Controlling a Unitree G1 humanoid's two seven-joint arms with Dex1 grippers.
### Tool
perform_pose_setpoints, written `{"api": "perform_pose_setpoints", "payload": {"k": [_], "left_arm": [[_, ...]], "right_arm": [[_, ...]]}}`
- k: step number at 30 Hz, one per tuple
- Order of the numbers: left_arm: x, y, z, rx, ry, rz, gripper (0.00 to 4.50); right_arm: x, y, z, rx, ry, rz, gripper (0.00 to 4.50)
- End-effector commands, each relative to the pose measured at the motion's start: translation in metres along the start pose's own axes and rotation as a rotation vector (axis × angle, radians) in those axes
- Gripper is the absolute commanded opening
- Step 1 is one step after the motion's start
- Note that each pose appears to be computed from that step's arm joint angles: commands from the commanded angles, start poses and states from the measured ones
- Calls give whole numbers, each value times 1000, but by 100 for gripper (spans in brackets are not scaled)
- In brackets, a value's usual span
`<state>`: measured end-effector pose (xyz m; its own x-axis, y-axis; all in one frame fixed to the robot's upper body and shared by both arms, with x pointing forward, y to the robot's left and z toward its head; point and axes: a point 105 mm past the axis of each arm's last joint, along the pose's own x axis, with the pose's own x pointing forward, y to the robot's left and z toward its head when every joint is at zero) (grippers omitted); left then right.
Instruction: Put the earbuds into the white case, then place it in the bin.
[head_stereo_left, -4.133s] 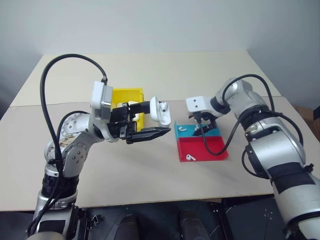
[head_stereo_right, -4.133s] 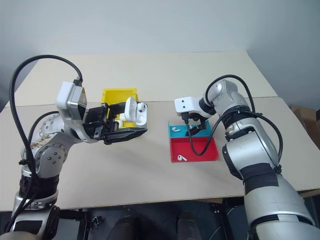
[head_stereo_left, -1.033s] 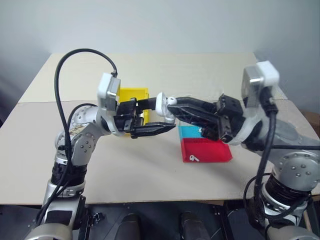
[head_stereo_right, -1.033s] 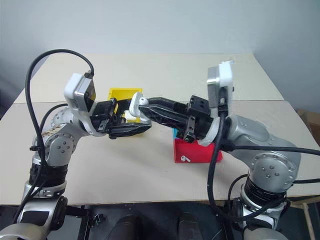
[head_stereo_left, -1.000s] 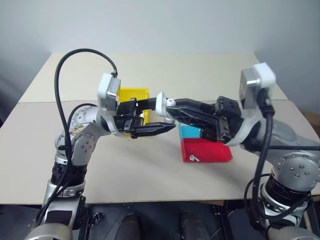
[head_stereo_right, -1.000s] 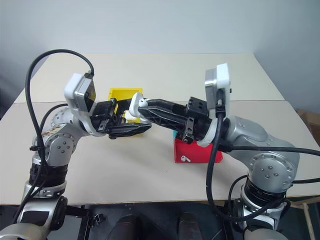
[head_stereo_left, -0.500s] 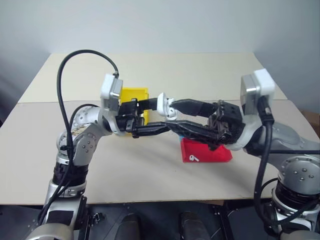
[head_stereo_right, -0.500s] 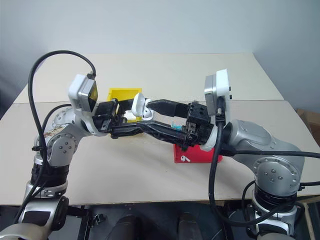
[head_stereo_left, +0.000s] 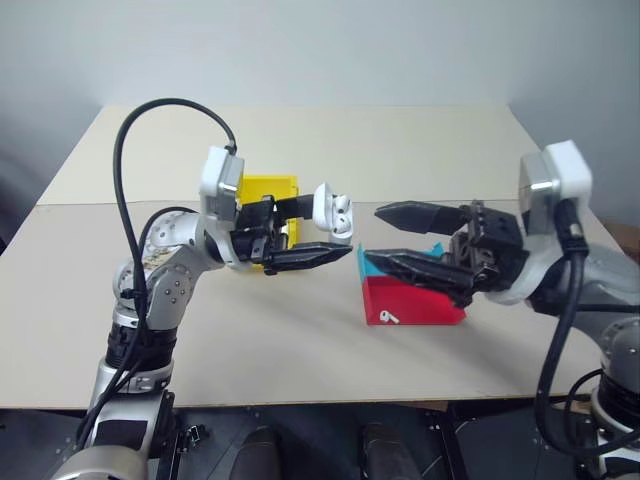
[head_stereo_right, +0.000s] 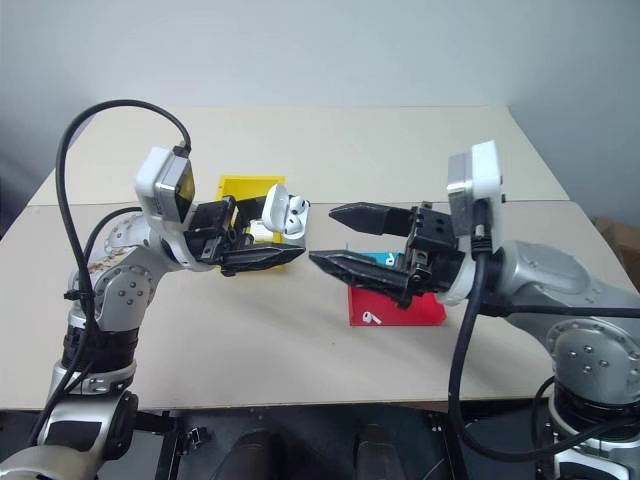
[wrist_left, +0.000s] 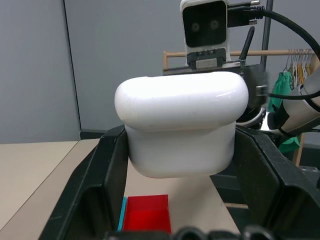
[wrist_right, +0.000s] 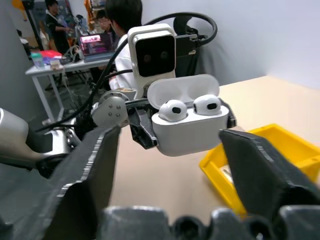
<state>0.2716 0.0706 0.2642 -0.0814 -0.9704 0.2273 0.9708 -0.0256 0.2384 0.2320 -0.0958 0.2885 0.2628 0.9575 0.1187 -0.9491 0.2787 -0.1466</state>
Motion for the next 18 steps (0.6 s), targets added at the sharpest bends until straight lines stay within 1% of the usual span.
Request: {"api": "perform_pose_setpoints", "payload": {"k": [1,3,5,7,9,11,14,18], "left_arm": [[4,-1,8,27,12,-34,281],[4,1,4,22,30,-36,281],[5,3,2,13,40,-45,281],[6,4,1,10,46,-51,281],[7,5,-1,10,48,-52,281],[8,7,0,14,45,-51,281],[9,7,-1,18,42,-50,281],[6,7,0,20,39,-47,281]], "right_arm": [[-1,-15,27,-175,16,7,218],[4,-23,35,-282,80,43,138],[11,-32,43,-409,162,84,77],[20,-40,47,-518,230,124,4],[31,-44,50,-635,301,177,1],[47,-43,53,-725,337,249,1],[66,-40,53,-799,355,339,1],[87,-34,45,-872,382,451,1]]}}
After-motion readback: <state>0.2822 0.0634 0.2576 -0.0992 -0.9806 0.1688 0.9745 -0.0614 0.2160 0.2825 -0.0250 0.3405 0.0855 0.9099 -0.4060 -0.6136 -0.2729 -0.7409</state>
